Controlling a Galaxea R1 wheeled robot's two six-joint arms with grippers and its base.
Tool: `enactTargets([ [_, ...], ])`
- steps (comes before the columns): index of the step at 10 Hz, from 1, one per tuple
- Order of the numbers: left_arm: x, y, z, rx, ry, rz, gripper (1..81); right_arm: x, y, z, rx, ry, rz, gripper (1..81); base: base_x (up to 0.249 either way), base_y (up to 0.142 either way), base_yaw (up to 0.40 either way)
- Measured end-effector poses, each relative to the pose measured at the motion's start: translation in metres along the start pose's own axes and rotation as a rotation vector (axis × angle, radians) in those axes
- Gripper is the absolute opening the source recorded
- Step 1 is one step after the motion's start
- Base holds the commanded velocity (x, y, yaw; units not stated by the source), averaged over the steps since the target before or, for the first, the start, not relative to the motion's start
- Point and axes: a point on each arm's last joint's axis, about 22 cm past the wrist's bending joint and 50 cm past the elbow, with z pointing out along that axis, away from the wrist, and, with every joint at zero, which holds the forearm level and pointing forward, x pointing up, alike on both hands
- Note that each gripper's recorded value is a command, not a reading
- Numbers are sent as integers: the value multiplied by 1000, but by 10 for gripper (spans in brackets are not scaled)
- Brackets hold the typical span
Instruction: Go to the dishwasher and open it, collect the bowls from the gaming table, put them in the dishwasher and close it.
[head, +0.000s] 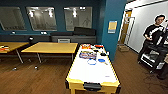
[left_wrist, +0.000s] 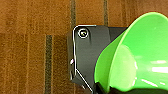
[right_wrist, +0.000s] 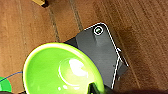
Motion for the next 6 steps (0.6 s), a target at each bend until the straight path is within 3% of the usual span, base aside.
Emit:
enactTargets([
  [3,-15,2,5,6,-21,7,10,-4,-4,3,8,-7,-4,10,0,0,0],
  [6,-7,1,5,6,-7,9,10,1,-4,7,5,0,-10,10,0,0,0],
])
